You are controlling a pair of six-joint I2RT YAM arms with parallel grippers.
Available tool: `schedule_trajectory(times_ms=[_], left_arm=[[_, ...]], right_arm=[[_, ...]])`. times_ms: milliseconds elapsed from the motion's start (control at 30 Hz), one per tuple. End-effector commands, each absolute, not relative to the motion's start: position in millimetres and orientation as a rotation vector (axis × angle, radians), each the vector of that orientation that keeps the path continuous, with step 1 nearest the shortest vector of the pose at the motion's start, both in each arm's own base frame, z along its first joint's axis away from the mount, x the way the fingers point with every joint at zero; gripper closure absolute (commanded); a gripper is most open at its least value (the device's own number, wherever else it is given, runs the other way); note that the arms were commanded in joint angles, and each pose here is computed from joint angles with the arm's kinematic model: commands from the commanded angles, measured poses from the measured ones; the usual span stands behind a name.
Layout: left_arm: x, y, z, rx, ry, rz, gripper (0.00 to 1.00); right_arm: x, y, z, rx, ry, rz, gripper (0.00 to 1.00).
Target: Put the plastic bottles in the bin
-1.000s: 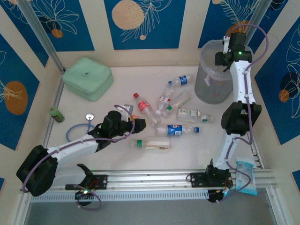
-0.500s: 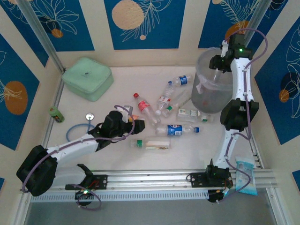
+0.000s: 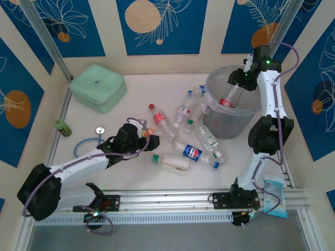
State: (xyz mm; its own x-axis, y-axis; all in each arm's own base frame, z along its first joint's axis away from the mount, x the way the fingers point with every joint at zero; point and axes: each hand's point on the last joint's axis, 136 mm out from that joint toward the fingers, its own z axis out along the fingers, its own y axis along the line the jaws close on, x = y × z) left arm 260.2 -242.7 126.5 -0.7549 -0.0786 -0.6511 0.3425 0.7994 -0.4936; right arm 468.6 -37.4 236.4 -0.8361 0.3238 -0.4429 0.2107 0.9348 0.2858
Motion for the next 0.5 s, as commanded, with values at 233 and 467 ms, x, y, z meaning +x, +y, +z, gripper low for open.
schedule_trajectory(times_ms=[233, 467], left_arm=[[260.8, -244.2, 136.6, 0.220, 2.316, -0.788, 0.19], [259.7, -237.0, 137.7, 0.196, 2.332, -0.751, 0.17]], right_arm=[[449.3, -73.9, 223.5, 0.574, 2.572, 0.301, 0.82], [455.4, -73.9, 255.3, 0.562, 2.471, 0.320, 0.36]])
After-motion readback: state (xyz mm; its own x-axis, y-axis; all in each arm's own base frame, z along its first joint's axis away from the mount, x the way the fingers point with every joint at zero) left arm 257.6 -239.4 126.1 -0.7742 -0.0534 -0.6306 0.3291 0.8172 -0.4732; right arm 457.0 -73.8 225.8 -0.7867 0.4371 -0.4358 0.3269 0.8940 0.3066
